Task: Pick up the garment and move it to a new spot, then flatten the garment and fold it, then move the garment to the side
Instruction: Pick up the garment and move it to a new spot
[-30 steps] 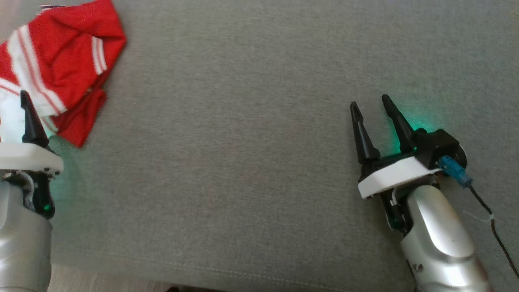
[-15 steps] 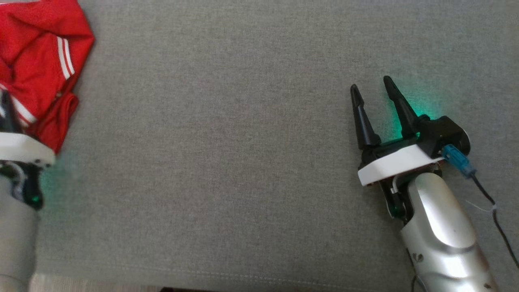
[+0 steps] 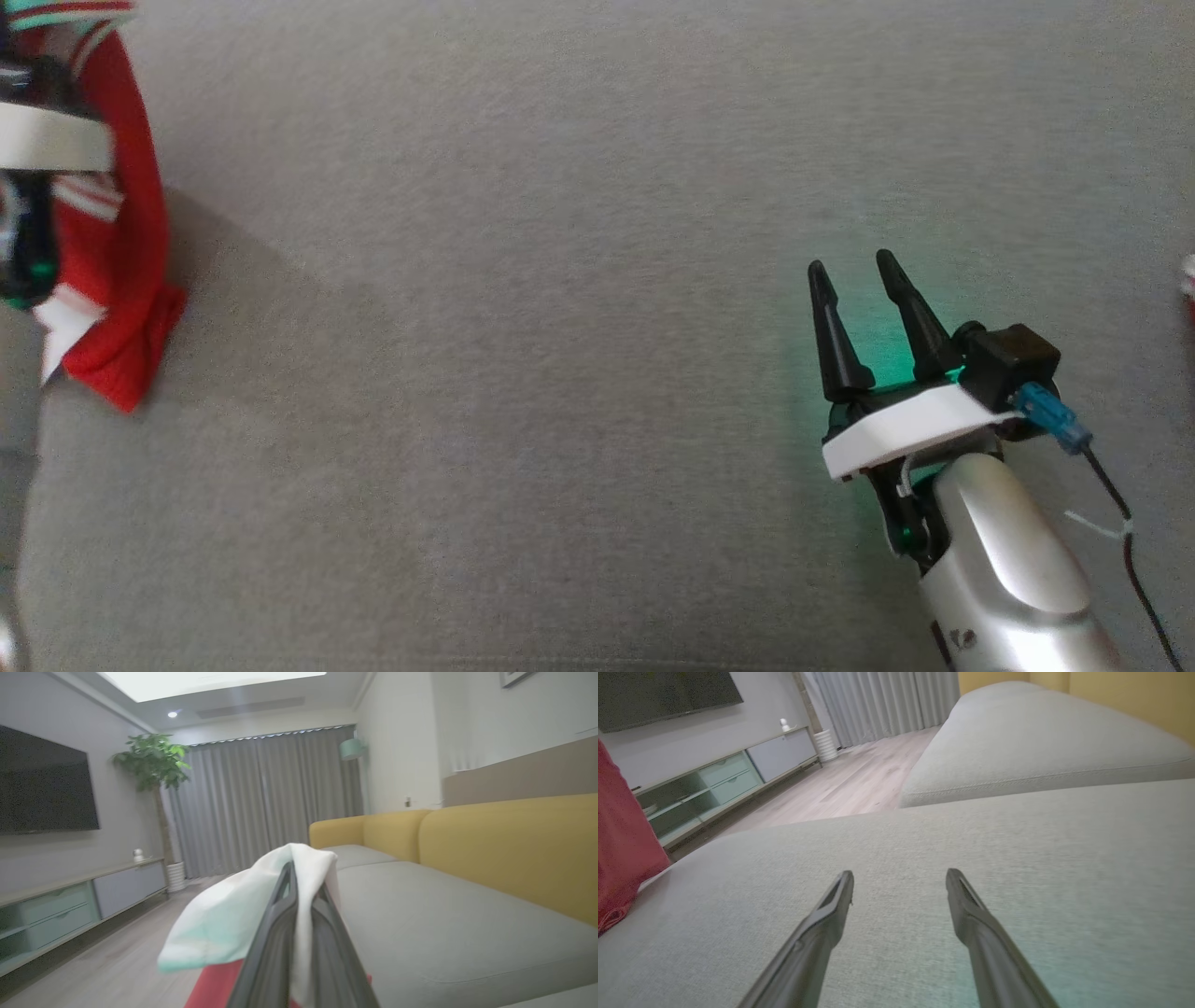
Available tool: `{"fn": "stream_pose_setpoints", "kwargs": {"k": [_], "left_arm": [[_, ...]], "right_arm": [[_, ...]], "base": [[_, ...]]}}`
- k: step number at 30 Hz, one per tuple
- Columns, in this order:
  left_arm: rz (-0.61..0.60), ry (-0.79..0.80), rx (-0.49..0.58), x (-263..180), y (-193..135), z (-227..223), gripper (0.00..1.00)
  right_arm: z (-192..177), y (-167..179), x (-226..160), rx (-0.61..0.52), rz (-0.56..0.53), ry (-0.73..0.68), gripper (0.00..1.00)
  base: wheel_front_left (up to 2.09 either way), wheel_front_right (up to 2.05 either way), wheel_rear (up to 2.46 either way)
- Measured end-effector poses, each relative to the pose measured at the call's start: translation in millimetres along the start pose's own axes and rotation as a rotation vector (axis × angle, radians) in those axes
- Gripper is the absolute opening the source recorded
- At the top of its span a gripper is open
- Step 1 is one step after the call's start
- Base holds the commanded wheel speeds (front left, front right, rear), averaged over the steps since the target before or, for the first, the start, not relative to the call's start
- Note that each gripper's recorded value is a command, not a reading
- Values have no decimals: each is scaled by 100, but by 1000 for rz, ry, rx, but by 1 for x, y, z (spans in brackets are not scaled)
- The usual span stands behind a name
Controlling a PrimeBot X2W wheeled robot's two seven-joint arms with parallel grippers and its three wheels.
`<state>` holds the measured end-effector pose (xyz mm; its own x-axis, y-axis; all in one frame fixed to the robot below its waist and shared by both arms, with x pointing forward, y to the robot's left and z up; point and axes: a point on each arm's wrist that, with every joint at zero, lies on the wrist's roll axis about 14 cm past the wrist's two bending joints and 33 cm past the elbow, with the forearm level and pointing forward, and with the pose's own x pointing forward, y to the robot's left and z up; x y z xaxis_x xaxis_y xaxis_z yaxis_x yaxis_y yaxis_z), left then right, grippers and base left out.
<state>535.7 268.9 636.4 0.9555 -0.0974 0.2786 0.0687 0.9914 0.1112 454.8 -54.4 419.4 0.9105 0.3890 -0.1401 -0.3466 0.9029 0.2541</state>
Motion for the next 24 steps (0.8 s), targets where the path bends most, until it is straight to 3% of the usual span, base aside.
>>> {"fn": "stream_pose_setpoints", "kwargs": {"k": [5,12,13,14,18,24], "left_arm": [[-244,-102,-70,17,-102,29,0],[-530,-151,-282,8,-246,50,0],[-557,-140,-306,4,-261,48,40],[-584,-118,-325,-1,-276,42,97],[-601,69,-380,-30,-307,-20,100],[-471,193,-362,-57,-276,-67,100]], "right_arm": [[21,-18,-21,0,-63,-50,100],[30,-47,-56,17,-174,-78,100],[31,-51,-59,20,-186,-82,100],[32,-54,-62,20,-198,-85,100],[34,-65,-71,20,-237,-94,100],[41,-64,-69,21,-233,-113,100]], "base": [[0,0,0],[0,0,0],[0,0,0],[0,0,0],[0,0,0],[0,0,0]]}}
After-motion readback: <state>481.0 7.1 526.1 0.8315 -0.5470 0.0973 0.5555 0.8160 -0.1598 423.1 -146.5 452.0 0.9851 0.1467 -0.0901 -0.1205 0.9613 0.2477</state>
